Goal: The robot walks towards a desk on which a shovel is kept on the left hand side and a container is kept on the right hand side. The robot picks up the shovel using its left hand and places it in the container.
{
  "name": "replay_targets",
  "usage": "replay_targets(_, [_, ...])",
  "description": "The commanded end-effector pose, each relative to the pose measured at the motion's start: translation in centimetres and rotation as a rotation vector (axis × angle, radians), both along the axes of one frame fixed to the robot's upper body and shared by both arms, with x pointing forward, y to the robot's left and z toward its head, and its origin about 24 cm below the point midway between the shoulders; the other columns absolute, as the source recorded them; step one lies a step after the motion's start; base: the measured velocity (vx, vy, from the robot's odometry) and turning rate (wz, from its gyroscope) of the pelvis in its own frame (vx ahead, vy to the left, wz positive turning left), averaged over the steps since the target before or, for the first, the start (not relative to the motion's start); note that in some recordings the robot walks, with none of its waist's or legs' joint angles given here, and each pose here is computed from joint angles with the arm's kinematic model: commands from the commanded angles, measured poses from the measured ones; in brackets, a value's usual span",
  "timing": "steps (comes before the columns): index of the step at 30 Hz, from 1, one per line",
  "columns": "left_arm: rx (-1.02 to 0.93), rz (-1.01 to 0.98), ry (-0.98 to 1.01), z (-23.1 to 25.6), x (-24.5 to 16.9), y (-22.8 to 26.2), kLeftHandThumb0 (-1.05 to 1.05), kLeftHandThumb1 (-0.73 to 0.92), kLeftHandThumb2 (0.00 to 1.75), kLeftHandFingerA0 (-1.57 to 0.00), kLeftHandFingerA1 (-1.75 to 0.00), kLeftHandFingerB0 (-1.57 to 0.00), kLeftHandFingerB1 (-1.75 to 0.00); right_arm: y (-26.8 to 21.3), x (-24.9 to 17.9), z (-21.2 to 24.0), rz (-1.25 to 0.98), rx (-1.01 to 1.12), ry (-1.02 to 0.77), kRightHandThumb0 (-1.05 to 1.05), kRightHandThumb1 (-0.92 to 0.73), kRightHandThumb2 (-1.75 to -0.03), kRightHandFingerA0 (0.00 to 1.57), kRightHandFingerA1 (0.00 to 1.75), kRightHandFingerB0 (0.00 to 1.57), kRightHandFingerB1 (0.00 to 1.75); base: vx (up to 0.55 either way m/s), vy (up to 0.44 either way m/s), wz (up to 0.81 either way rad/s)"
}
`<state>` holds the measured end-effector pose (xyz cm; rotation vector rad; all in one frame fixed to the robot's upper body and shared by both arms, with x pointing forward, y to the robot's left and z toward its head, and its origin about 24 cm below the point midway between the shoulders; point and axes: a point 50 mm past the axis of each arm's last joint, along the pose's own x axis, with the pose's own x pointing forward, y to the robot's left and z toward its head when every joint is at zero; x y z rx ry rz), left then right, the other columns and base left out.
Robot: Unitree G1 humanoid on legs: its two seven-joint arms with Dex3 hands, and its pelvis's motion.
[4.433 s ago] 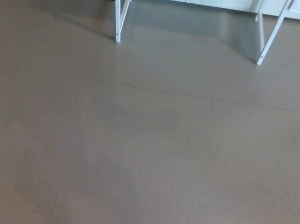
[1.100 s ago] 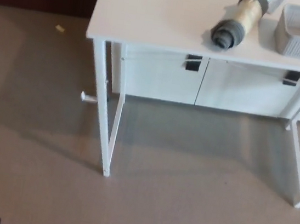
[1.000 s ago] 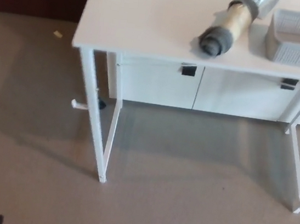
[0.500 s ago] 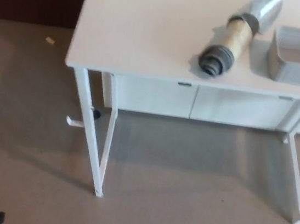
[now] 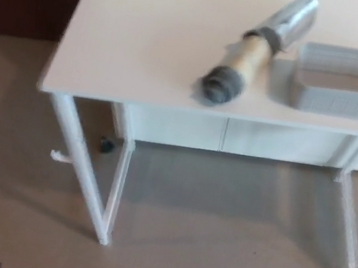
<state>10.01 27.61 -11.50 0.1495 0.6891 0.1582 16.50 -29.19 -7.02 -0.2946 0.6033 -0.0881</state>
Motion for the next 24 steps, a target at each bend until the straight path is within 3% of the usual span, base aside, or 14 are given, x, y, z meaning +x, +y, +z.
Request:
replay_targets(1, [0.034, -0.010, -0.031, 0.48, 0.02, 0.65, -0.19, 0.55, 0.59, -0.27, -0.35, -0.25, -0.31, -0.07, 0.10, 0.28, 0.008, 0.007, -0.019, -0.41, -0.58, -0.57, 0.35, 0.39, 0.31, 0.36, 0.08, -0.214, 0.07])
replay_targets(24, [0.039, -0.001, -0.043, 0.70, 0.59, 0.95, -0.17, 0.56, 0.58, -0.27, -0.34, -0.24, -0.31, 0.17, 0.97, 0.23, 0.031, 0.009, -0.022, -0.47, -0.59, -0.57, 0.36, 0.41, 0.32, 0.37, 0.08, 0.026, 0.02])
